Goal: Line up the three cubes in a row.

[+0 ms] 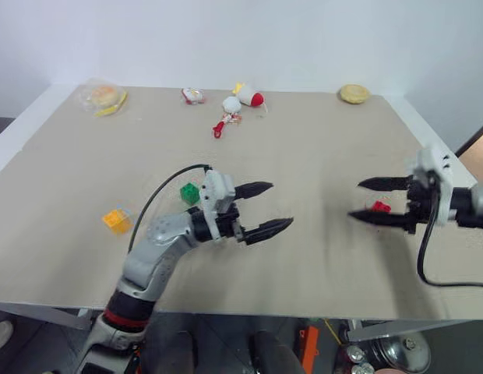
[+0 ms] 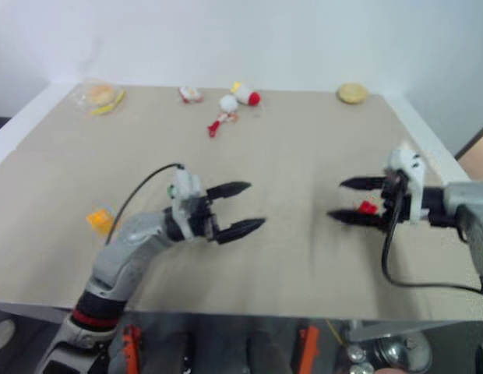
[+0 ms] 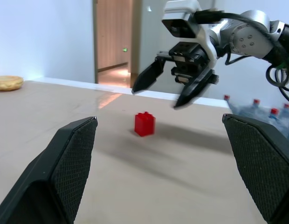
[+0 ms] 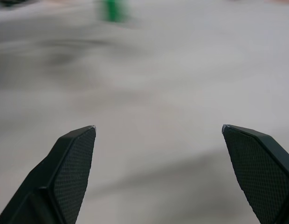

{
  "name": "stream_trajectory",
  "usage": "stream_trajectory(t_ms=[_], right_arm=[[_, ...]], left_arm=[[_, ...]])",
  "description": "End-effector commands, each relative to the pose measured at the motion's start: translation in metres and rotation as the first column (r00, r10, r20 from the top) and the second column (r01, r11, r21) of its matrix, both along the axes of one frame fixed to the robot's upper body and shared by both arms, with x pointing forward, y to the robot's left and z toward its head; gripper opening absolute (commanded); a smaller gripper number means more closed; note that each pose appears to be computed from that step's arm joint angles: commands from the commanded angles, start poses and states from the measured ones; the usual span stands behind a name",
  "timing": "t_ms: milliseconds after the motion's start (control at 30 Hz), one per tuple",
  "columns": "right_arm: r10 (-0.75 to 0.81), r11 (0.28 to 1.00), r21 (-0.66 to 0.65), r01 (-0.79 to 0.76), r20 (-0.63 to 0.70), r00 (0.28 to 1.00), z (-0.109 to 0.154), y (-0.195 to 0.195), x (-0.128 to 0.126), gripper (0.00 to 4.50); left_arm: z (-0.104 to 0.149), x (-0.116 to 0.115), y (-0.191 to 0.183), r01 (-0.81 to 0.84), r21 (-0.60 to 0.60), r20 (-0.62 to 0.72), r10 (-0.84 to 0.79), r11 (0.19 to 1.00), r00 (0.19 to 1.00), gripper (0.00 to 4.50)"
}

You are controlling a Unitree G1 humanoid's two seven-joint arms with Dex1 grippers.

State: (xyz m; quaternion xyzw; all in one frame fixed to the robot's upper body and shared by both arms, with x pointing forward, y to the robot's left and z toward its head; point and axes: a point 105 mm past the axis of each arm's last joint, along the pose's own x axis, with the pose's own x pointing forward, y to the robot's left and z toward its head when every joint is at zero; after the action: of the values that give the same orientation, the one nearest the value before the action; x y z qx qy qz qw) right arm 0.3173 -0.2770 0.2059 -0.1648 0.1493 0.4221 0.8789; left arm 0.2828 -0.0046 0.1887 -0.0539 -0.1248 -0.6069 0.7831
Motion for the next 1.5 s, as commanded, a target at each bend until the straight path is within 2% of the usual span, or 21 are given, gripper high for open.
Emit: stream_trajectory(t_ms=[33, 167, 333, 700, 833, 1033, 1167, 1233, 1367, 1500], right_arm=[[-0.101, 0.994, -0.046, 0.101, 0.006, 0.995, 0.0, -0.03, 0.012, 4.5], [-0.155, 0.985, -0.088, 0.15, -0.054, 0.986, -0.015, -0.047, 0.018, 4.5], [-0.171, 0.983, -0.088, 0.161, -0.108, 0.979, -0.028, -0.05, 0.023, 4.5], [-0.232, 0.966, -0.155, 0.209, -0.148, 0.961, -0.061, -0.06, 0.03, 4.5], [-0.252, 0.962, -0.141, 0.232, -0.143, 0.957, -0.063, -0.061, 0.034, 3.32], [-0.25, 0.964, -0.124, 0.235, -0.127, 0.96, -0.058, -0.059, 0.038, 1.27], [-0.179, 0.981, -0.091, 0.172, -0.084, 0.98, -0.041, -0.046, 0.04, 1.26], [-0.082, 0.991, -0.113, 0.075, -0.058, 0.995, -0.033, -0.029, 0.038, 1.26], [0.208, 0.952, -0.214, -0.22, -0.081, 0.975, -0.029, 0.028, 0.008, 1.26], [0.361, 0.895, -0.243, -0.375, -0.1, 0.927, -0.032, 0.072, -0.02, 1.26]], left_arm=[[0.007, -0.001, -0.012, -0.002, -0.03, 0.033, 0.003, 1.0, 0.999, 4.45], [0.006, -0.002, -0.02, 0.018, -0.048, 0.027, -0.017, 0.999, 1.0, 4.45], [0.008, 0.003, -0.024, 0.006, -0.054, 0.04, -0.004, 0.999, 0.999, 4.45], [0.011, 0.006, -0.025, 0.016, -0.056, 0.059, -0.013, 0.998, 0.998, 4.45], [0.013, 0.007, -0.026, 0.016, -0.063, 0.062, -0.012, 0.998, 0.998, 4.5], [0.014, 0.009, -0.025, 0.002, -0.062, 0.074, 0.002, 0.998, 0.997, 4.5], [0.012, 0.011, -0.019, 0.002, -0.039, 0.095, 0.001, 0.999, 0.995, 4.5], [0.008, 0.009, -0.009, 0.027, -0.003, 0.112, -0.026, 1.0, 0.993, 4.5], [-0.003, 0.006, 0.024, 0.077, 0.111, 0.119, -0.09, 0.991, 0.989, 4.5], [-0.015, 0.001, 0.05, 0.106, 0.217, 0.11, -0.132, 0.97, 0.985, 4.5]])
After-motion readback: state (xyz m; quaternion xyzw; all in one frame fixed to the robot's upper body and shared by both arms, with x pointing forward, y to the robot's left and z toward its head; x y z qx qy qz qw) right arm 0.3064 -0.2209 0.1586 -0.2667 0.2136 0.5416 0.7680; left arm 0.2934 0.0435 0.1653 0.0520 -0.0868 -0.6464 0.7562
